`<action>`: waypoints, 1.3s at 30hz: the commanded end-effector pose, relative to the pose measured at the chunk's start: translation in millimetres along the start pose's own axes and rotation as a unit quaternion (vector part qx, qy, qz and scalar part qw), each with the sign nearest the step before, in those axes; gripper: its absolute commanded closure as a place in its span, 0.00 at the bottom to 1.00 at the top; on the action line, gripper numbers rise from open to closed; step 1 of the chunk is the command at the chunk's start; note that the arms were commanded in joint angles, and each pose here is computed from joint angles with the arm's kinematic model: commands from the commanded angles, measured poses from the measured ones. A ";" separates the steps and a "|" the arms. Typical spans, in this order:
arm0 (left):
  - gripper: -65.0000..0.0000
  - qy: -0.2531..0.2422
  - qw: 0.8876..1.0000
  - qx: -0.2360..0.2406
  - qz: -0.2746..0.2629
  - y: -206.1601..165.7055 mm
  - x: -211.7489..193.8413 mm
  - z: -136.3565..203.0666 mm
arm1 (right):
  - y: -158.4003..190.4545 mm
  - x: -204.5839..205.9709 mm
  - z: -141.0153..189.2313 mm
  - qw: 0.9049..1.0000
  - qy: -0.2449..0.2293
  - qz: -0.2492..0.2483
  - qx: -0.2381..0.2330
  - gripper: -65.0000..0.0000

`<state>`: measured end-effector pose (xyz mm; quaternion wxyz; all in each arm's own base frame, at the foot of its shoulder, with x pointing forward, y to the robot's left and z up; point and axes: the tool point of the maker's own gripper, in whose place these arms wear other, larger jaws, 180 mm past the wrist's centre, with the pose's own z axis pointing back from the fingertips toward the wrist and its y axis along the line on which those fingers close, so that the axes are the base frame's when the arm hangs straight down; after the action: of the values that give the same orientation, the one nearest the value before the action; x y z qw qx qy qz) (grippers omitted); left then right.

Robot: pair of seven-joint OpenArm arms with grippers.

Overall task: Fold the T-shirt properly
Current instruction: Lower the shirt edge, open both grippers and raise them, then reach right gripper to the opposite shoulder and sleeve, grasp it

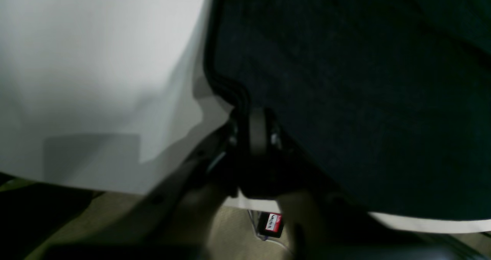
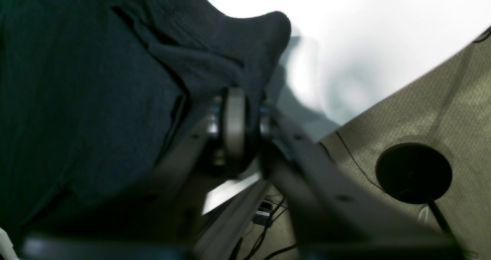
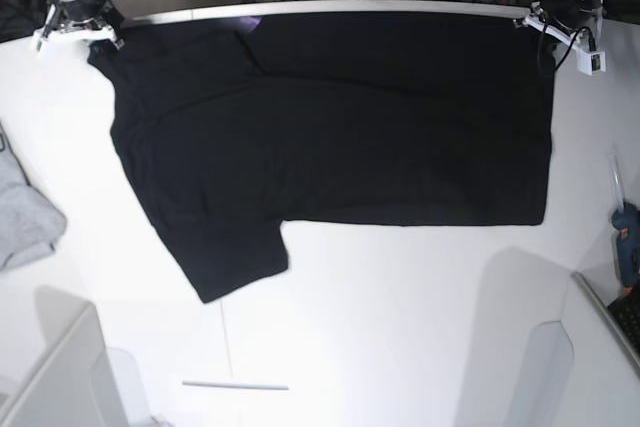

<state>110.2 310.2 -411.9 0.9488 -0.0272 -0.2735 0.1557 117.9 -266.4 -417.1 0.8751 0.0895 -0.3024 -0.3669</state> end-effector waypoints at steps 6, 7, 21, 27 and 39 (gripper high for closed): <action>0.30 -0.022 1.000 0.017 0.001 13.2 11.7 10.2 | -11.9 12.5 10.9 1.000 -0.027 -0.001 -0.013 0.63; 0.25 -0.026 0.999 0.025 0.005 18.5 13.2 12.9 | -16.5 15.4 13.1 0.999 -0.034 -0.007 -0.019 0.63; 0.17 -0.101 0.988 0.115 0.034 77.8 47.0 61.3 | -36.7 58.9 40.0 0.993 -0.103 -0.006 -0.054 0.63; 0.17 -0.139 0.978 0.146 0.052 98.7 64.1 79.0 | -23.7 89.9 39.2 0.990 -0.133 0.020 -0.040 0.63; 1.00 -0.238 0.951 0.192 0.040 108.8 116.9 127.4 | 36.2 147.4 15.4 0.975 -0.177 0.136 -0.008 0.62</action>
<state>103.2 440.9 -273.2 0.8433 0.1693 -0.4402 0.2576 206.0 -336.1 -336.6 0.8594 -0.0175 -0.4372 -0.2647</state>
